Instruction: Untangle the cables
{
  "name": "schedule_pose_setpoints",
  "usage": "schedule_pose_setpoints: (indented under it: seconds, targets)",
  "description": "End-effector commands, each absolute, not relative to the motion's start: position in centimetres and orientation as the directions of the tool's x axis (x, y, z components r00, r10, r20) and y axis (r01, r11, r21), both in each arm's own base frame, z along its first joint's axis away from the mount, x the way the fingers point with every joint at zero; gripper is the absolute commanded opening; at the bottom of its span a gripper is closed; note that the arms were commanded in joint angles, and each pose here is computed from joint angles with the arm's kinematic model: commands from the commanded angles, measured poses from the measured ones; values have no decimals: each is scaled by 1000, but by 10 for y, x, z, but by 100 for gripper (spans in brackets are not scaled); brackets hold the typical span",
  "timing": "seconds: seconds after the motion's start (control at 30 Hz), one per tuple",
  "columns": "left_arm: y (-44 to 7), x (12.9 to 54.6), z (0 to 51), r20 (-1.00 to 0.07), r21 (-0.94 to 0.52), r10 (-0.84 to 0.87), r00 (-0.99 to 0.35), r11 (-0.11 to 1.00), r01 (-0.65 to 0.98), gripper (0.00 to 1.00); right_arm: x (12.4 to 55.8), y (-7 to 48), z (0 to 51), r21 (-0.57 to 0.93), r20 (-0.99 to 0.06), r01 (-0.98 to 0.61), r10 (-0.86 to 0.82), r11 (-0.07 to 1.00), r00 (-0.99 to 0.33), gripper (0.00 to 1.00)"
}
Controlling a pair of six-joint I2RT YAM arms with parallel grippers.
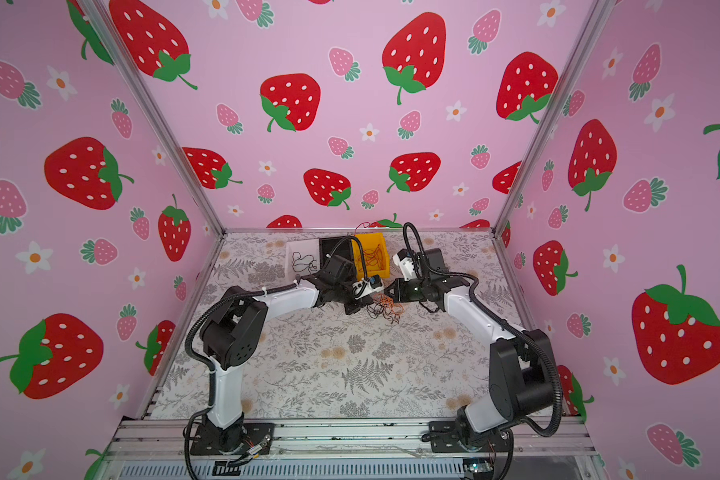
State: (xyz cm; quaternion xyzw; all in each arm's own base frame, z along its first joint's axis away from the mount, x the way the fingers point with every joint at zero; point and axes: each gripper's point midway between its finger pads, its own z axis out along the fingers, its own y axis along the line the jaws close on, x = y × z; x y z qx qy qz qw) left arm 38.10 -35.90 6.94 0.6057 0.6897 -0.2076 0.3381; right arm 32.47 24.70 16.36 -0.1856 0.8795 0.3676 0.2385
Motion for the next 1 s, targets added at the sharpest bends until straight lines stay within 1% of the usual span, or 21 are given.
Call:
schedule_pose_setpoints:
  seconds: [0.0, 0.1, 0.37, 0.5, 0.6, 0.63, 0.87, 0.97]
  targets:
    - [-368, 380, 97, -746, 152, 666, 12, 152, 977, 0, 331, 244, 173, 530, -586, -519, -154, 671, -796, 0]
    - [-363, 375, 111, -757, 157, 654, 2, 179, 971, 0, 336, 229, 171, 513, -589, -488, -123, 707, -798, 0]
    - [-320, 347, 160, -758, 168, 650, -44, 261, 950, 0, 355, 146, 164, 444, -614, -329, 15, 833, -789, 0]
    - [-294, 339, 174, -745, 197, 664, -65, 313, 929, 0, 358, 105, 146, 448, -580, -237, 78, 862, -811, 0]
    - [-275, 339, 188, -752, 220, 654, -86, 371, 902, 0, 363, 80, 139, 398, -586, -184, 94, 899, -805, 0]
    - [-267, 341, 195, -755, 233, 649, -93, 398, 888, 0, 360, 72, 132, 371, -568, -156, 91, 916, -818, 0]
    - [-201, 361, 239, -802, 242, 561, -206, 620, 747, 0, 362, 31, 104, 231, -526, -43, 88, 972, -846, 0]
    - [-182, 360, 254, -824, 236, 524, -216, 663, 711, 0, 363, 25, 103, 200, -527, -33, 79, 979, -846, 0]
